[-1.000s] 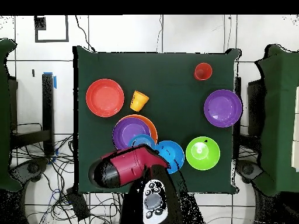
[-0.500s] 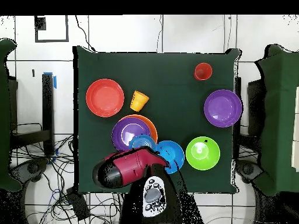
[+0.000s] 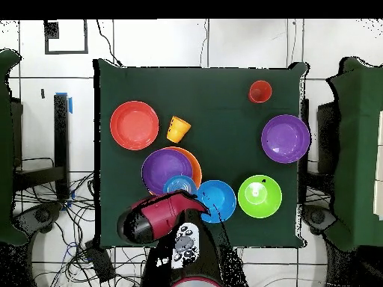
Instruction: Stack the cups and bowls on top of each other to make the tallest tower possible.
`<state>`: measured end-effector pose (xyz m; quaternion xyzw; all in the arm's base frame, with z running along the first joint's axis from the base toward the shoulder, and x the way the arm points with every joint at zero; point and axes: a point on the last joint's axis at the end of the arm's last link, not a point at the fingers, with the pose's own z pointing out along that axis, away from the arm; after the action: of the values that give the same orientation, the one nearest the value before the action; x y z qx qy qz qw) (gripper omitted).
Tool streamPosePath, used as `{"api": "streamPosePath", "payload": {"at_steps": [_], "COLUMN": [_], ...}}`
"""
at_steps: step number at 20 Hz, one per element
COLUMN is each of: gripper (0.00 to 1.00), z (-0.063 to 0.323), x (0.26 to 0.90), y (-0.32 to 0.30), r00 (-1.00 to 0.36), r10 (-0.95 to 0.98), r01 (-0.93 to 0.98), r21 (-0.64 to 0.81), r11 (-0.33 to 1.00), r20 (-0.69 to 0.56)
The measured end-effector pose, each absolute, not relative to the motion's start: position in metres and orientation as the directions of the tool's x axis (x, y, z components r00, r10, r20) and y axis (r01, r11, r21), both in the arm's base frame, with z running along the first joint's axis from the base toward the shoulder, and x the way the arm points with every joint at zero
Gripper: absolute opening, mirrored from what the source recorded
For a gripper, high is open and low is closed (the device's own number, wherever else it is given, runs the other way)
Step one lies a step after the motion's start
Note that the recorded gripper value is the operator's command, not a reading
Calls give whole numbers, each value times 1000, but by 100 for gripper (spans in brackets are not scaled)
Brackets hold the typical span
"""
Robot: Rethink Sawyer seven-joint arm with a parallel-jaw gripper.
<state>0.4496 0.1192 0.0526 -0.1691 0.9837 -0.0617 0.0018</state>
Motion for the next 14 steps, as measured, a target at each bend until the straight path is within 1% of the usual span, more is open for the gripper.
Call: {"api": "streamPosePath", "payload": {"at_steps": [14], "gripper": [0], "z": [46], "x": [448], "y": [120], "r00": [-952], "r10": [-305], "r01": [-307], "r21": [-125], "r11": [944], "r20": [31]}}
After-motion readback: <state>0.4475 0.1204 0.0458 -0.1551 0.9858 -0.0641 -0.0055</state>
